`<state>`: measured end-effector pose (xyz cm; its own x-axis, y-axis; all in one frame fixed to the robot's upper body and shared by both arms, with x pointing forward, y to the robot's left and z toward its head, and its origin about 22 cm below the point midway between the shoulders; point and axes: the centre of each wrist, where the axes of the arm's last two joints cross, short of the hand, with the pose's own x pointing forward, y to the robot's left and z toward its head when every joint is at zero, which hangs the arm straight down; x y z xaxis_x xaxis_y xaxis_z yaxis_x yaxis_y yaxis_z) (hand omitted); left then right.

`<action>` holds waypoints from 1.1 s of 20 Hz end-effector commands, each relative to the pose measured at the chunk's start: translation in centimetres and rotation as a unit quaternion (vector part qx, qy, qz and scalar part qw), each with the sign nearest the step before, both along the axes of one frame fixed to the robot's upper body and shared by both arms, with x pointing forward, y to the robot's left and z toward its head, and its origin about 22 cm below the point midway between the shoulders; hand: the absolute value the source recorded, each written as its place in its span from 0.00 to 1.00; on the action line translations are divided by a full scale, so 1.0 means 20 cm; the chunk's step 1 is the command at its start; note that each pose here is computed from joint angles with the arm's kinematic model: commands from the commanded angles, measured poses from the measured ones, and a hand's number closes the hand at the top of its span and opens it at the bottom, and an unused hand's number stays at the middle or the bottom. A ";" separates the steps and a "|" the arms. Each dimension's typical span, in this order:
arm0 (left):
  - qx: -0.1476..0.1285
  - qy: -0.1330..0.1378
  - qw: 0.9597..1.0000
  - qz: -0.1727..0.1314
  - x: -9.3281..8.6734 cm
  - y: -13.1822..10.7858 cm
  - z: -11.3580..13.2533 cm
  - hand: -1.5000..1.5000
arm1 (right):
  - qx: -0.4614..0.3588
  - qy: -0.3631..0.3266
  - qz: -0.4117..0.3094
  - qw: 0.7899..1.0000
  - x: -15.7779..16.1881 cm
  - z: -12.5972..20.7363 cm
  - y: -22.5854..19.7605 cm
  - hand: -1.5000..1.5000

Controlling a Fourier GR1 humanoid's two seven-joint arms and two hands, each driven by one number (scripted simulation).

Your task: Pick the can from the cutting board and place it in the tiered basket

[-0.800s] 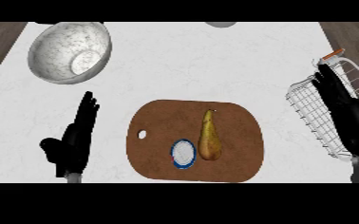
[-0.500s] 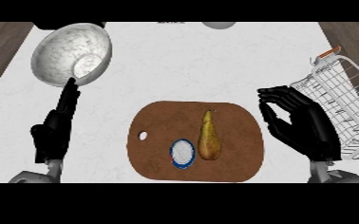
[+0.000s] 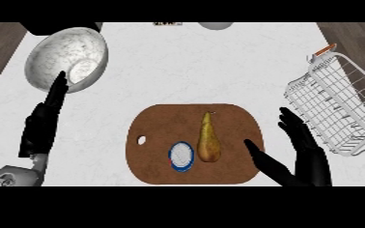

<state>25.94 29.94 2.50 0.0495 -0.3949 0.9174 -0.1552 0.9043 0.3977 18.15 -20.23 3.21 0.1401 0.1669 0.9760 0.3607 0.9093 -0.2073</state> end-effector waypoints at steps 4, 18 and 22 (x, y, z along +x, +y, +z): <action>0.019 -0.008 1.000 -0.007 0.06 -0.01 0.02 0.50 | -0.113 0.099 0.102 0.983 -0.17 0.18 0.03 0.00; 0.007 -0.003 1.000 -0.028 0.15 -0.04 0.07 0.50 | -0.228 0.264 0.179 0.920 0.08 0.63 0.32 0.00; 0.004 0.001 1.000 -0.026 0.12 -0.04 0.08 0.50 | -0.213 0.313 0.198 0.904 0.13 0.56 0.41 0.00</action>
